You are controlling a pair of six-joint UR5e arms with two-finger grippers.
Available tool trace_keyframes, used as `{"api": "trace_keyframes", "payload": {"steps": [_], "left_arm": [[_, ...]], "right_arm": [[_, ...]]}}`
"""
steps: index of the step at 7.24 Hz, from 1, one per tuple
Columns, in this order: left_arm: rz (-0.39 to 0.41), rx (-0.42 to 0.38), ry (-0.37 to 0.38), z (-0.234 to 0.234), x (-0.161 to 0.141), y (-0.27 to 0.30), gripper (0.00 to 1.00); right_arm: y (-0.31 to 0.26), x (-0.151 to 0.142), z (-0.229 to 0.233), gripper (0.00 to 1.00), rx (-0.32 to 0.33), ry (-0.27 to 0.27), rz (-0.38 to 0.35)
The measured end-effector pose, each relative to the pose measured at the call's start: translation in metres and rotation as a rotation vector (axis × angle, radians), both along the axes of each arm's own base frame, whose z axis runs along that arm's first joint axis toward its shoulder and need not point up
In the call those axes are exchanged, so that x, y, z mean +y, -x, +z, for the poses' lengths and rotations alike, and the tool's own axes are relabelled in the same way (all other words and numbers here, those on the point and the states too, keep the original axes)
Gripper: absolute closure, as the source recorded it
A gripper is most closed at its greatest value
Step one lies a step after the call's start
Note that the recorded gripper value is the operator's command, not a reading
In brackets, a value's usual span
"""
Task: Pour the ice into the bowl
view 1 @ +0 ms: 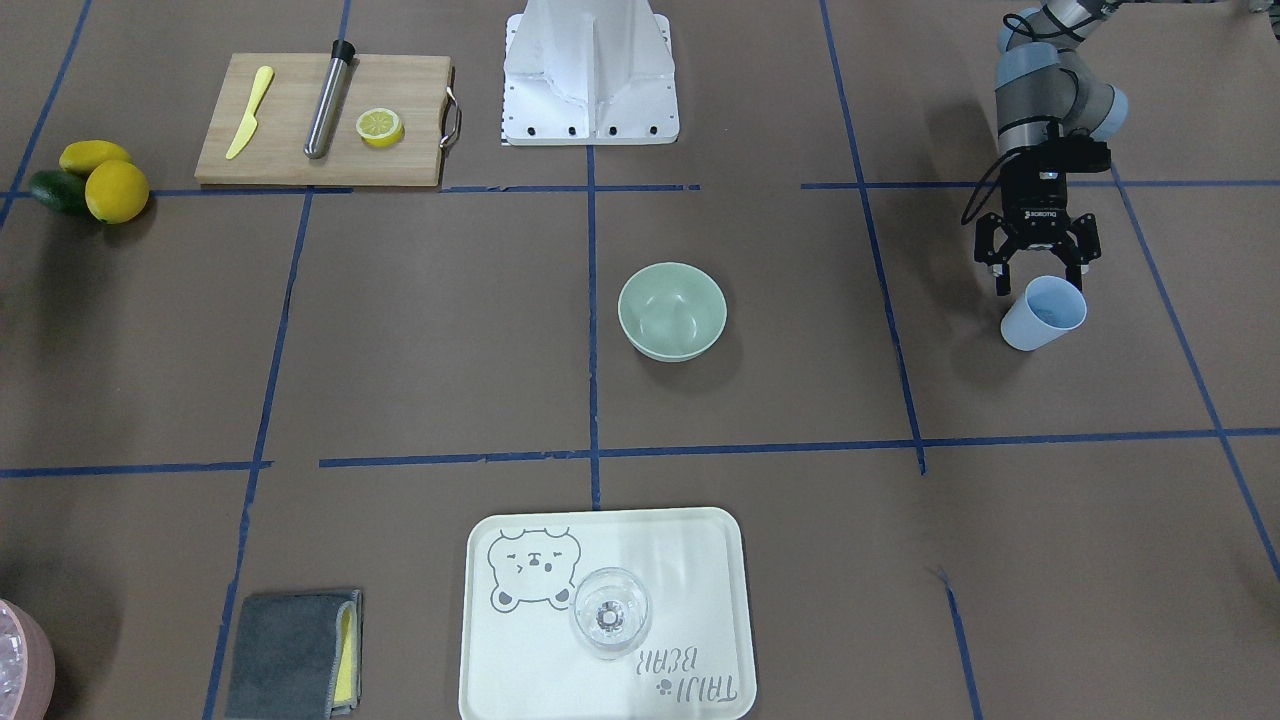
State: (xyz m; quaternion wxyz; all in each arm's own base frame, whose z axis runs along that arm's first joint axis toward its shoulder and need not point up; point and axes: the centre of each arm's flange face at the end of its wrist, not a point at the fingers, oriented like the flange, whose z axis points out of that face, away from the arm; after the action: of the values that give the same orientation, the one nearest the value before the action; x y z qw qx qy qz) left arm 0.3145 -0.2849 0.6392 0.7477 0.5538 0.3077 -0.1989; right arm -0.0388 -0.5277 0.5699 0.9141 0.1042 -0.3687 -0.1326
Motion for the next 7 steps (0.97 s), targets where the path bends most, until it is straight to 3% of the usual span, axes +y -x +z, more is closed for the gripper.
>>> {"api": "trace_keyframes", "payload": {"steps": [7], "left_arm": [[-0.003,-0.019,0.011,0.01,-0.0075,-0.0054,0.01]], "right_arm": [[-0.0033,-0.0006,-0.0003,0.0,0.001,-0.002,0.006]]}}
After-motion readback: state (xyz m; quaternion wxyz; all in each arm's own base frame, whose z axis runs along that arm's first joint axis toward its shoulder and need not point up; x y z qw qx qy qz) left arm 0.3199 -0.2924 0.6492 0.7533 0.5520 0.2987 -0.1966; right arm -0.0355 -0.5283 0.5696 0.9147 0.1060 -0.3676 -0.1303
